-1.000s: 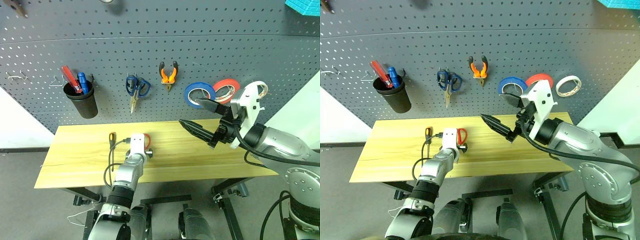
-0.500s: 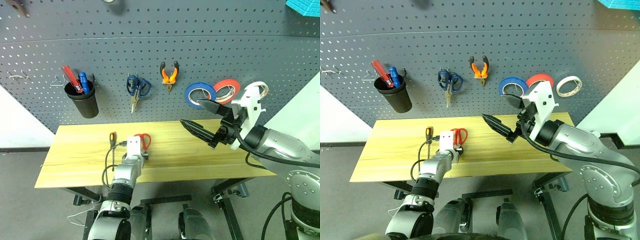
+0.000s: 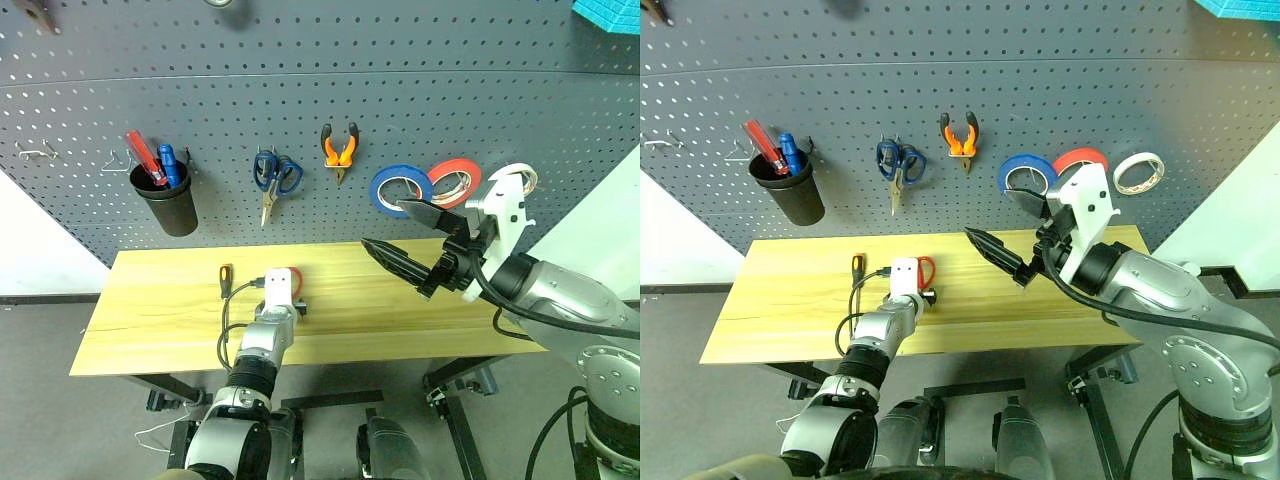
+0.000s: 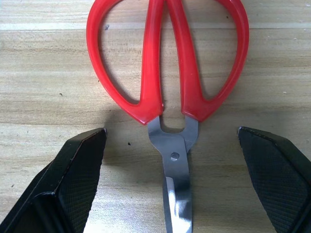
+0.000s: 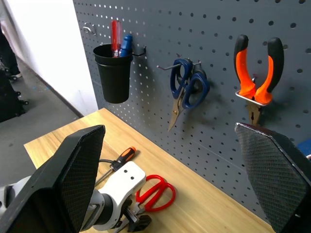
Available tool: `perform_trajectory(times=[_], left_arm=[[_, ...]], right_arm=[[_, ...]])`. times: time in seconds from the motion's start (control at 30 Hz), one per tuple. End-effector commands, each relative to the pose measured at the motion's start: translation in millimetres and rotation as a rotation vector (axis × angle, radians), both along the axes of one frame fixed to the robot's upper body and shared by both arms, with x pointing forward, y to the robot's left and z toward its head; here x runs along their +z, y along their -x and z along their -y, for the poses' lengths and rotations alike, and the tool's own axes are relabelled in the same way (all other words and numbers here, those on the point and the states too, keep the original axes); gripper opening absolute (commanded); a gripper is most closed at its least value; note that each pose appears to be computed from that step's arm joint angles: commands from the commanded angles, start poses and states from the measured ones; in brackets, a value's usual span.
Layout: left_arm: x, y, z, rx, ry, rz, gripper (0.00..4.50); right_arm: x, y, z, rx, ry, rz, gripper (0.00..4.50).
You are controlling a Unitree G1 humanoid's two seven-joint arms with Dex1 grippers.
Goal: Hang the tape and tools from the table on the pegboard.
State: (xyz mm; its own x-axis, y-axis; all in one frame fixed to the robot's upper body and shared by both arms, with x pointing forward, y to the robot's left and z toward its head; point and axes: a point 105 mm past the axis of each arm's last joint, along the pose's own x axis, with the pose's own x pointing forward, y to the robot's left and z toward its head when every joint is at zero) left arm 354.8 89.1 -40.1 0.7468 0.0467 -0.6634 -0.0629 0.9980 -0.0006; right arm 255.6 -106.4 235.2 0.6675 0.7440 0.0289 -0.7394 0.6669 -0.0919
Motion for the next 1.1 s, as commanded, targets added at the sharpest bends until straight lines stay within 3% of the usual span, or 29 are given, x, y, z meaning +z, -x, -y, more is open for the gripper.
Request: perform_trajectory(times=[0.03,0.9,1.0,1.1], left_arm=[[-8,7,-2,0.025,-0.008,-0.044,4.5],[-26,22,-11,0.066,0.035,-0.104,4.5],[-27,24,-8,0.073,0.058,-0.109,3.97],[-29,27,-8,0.084,0.07,-0.121,3.01]], right_arm=[[9,6,-2,0.01,0.006,0.05,4.49],[8,5,5,-0.029,0.019,0.04,4.49],[8,4,6,-0.035,0.022,0.039,4.5],[8,3,8,-0.042,0.024,0.037,4.5]])
